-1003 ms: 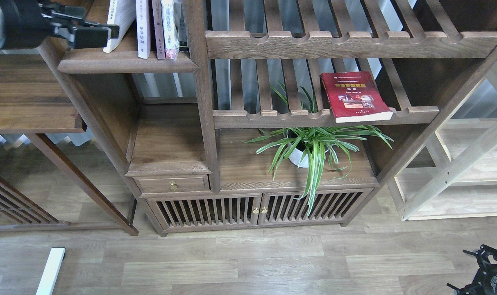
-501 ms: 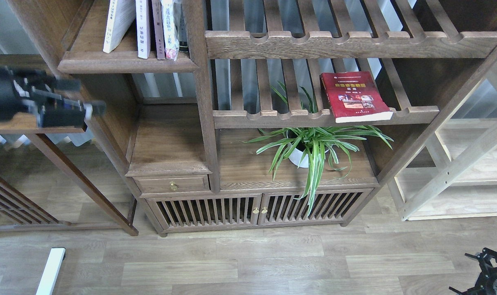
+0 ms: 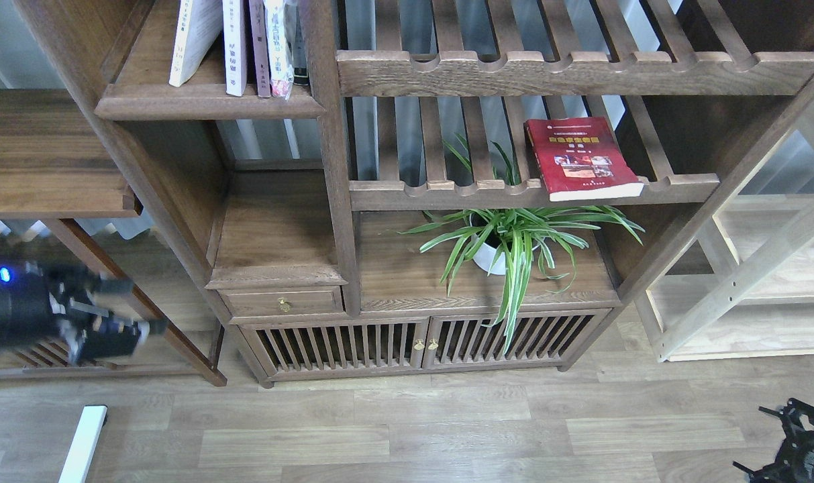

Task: Organize books on shelf
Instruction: 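Withdraw the left gripper down from the shelf and raise the right gripper, then reach the right gripper to the red book on the middle shelf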

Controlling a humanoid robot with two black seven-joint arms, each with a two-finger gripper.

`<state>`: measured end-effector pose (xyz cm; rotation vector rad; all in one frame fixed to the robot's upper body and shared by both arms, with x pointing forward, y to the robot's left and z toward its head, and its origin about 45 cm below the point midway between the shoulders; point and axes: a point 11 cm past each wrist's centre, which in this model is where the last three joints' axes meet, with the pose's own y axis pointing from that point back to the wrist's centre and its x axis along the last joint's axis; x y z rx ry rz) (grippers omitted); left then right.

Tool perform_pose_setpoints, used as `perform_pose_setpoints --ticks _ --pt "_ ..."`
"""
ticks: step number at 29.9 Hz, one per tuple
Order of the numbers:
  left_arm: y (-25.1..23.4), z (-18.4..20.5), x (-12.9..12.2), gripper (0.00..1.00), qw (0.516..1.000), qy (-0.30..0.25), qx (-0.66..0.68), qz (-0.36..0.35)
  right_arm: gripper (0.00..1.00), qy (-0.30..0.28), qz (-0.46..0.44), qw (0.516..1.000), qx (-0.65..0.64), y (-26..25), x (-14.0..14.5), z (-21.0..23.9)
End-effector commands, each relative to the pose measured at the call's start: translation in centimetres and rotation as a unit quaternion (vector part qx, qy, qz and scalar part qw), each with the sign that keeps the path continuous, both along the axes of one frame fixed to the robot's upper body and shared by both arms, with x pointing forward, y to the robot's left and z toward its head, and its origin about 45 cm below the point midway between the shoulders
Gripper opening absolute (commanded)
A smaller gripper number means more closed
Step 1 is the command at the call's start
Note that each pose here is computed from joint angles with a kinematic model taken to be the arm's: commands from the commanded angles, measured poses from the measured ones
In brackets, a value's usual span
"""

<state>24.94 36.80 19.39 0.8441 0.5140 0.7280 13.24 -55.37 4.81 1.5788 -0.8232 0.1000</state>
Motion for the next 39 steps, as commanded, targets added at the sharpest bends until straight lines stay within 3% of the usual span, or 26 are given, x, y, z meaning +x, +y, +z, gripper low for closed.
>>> perform_pose_setpoints --ticks 1,7,19,28,39 --pt "0.4 -4.4 -2.4 0.89 1.0 0.018 0.014 0.019 1.0 -0.036 0.02 0.999 -0.005 1.0 2.0 0.4" --pt "-0.4 -10.7 -5.9 0.89 0.998 0.04 0.025 0.051 1.0 -0.122 0.054 0.991 -0.023 3.0 6.0 1.6" --pt "-2.6 -20.2 -13.5 0.89 0.991 0.073 0.065 0.095 1.0 -0.145 0.163 0.975 0.037 10.8 10.6 0.8" --pt "-4.0 -21.9 -15.5 0.89 0.987 0.071 0.077 0.119 0.99 -0.183 0.231 0.954 0.052 15.0 14.8 2.4" --pt "-3.7 -23.6 -16.4 0.89 0.983 0.072 0.1 0.133 0.95 -0.287 0.234 0.929 0.022 15.5 23.2 9.5"
